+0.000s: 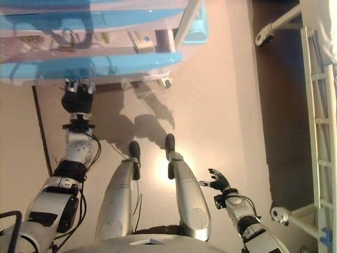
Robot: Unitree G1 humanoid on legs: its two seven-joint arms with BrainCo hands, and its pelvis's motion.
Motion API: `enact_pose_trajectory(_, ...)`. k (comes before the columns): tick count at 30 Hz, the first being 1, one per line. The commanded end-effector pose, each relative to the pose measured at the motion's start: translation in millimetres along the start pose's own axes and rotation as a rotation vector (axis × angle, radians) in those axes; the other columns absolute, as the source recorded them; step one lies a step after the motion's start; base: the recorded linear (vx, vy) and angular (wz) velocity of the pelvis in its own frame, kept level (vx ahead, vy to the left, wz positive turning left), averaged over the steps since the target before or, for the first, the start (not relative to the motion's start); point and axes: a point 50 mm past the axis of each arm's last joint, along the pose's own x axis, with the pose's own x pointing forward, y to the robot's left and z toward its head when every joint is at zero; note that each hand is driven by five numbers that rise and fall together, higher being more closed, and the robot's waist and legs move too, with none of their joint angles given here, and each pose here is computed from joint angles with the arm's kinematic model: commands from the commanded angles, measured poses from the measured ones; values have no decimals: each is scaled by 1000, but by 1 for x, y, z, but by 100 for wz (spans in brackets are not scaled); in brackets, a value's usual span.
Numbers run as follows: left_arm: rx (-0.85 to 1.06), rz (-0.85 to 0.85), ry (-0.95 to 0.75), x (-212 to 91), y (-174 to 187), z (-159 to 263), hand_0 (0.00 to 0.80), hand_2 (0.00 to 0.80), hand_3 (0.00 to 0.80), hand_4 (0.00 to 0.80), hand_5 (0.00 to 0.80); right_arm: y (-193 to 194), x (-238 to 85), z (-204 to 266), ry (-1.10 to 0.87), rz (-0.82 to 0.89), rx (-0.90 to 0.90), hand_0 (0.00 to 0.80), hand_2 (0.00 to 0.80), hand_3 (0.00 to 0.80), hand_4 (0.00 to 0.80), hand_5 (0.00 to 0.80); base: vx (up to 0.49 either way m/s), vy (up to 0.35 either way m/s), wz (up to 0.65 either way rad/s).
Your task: Open the drawer and pick up the medicine
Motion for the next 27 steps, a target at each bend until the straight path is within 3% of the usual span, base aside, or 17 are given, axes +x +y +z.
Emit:
enact_pose_trajectory(1, 166, -616, -223, 15, -84, 57, 800, 800, 800, 800, 800, 14, -3, 1, -25, 31, 1, 0, 0, 0, 0, 0, 32, -22, 47)
enact_pose_trajectory(7, 102, -540, -42, -31, -64, 39, 800, 800, 800, 800, 800, -10, -6, -5, 13, -33, -23, 0, 0, 0, 0, 0, 74, -8, 59)
enact_pose_trajectory(11, 42, -381, 71, -62, -37, 36, 800, 800, 800, 800, 800, -25, -7, -7, 38, -76, -26, 0, 0, 0, 0, 0, 72, 1, 47)
enact_pose_trajectory(14, -9, -201, 138, -101, -9, 35, 800, 800, 800, 800, 800, -33, -9, -12, 64, -99, -17, 0, 0, 0, 0, 0, 75, 24, 48)
enact_pose_trajectory(21, -24, 248, 368, -222, 42, 19, 800, 800, 800, 800, 800, -36, -19, -38, 137, -94, 44, 0, 0, 0, 0, 0, 125, 68, 22)
enact_pose_trajectory(27, 17, 473, 541, -282, 51, 4, 800, 800, 800, 800, 800, -32, -33, -67, 214, -89, 64, 0, 0, 0, 0, 0, 137, 90, 6)
